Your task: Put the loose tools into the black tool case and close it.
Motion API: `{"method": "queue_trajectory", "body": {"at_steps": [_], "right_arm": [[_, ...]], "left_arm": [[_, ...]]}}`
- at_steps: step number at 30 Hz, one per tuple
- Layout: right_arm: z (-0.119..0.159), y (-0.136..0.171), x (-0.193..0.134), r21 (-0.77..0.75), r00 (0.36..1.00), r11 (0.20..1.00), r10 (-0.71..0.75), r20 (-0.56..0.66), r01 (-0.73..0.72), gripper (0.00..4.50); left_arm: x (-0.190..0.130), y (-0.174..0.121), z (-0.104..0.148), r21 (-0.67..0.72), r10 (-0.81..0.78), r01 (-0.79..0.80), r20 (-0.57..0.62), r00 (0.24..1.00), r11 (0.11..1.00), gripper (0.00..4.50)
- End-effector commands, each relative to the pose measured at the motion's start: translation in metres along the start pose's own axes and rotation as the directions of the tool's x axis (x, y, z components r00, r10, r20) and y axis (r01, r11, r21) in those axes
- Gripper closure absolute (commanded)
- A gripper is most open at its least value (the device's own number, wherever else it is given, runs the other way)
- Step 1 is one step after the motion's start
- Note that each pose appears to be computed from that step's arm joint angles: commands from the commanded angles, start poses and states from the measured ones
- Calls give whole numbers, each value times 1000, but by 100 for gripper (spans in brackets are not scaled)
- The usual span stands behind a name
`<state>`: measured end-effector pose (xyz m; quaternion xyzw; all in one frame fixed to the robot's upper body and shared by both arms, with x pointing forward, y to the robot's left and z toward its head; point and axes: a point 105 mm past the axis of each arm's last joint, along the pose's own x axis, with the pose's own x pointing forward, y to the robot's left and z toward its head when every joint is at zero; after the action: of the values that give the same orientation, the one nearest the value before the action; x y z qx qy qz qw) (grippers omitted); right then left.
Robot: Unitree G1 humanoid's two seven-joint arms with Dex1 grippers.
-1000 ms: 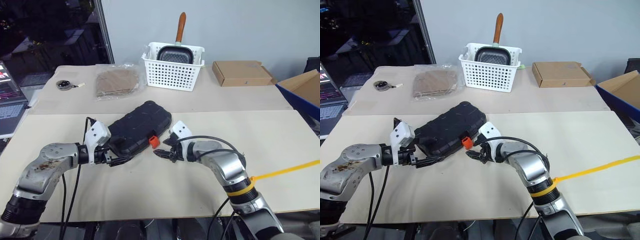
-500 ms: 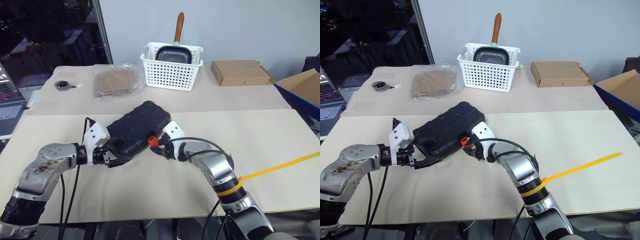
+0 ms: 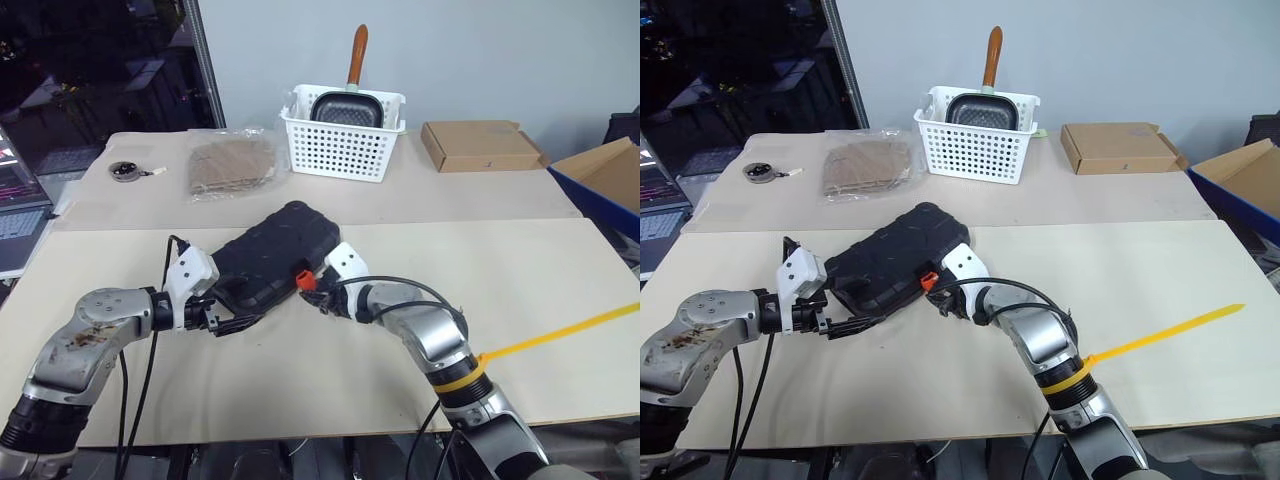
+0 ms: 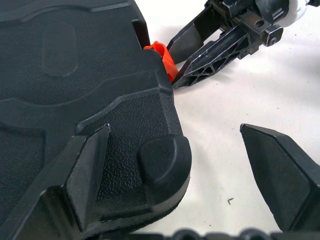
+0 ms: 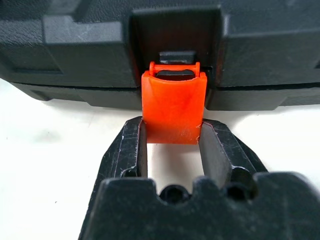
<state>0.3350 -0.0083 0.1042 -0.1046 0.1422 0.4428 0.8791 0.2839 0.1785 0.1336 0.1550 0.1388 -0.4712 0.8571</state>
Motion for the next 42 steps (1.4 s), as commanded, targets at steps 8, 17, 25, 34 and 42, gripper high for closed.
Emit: {"method": "queue_trajectory", "body": {"at_steps": [8, 17, 25, 34, 42], "right_arm": [[43, -1, -4, -99, 984, 995, 0, 179, 18, 330], [37, -12, 6, -100, 993, 995, 10, 119, 2, 145], [27, -10, -26, -39, 992, 996, 79, 97, -76, 183], [19, -11, 2, -3, 997, 998, 56, 49, -56, 445], [33, -10, 22, -17, 994, 999, 50, 98, -48, 445]], "left_arm": [[-1, -5, -13, -21, 3, -4, -46, 999, 1000, 0], [0, -9, -13, -20, 5, -6, -48, 999, 1000, 0], [3, -9, -13, -26, 13, -14, -44, 999, 1000, 0], [3, -5, -14, -11, 24, -25, -53, 998, 1000, 0], [5, -4, -17, -9, 31, -32, -53, 998, 999, 0]]}}
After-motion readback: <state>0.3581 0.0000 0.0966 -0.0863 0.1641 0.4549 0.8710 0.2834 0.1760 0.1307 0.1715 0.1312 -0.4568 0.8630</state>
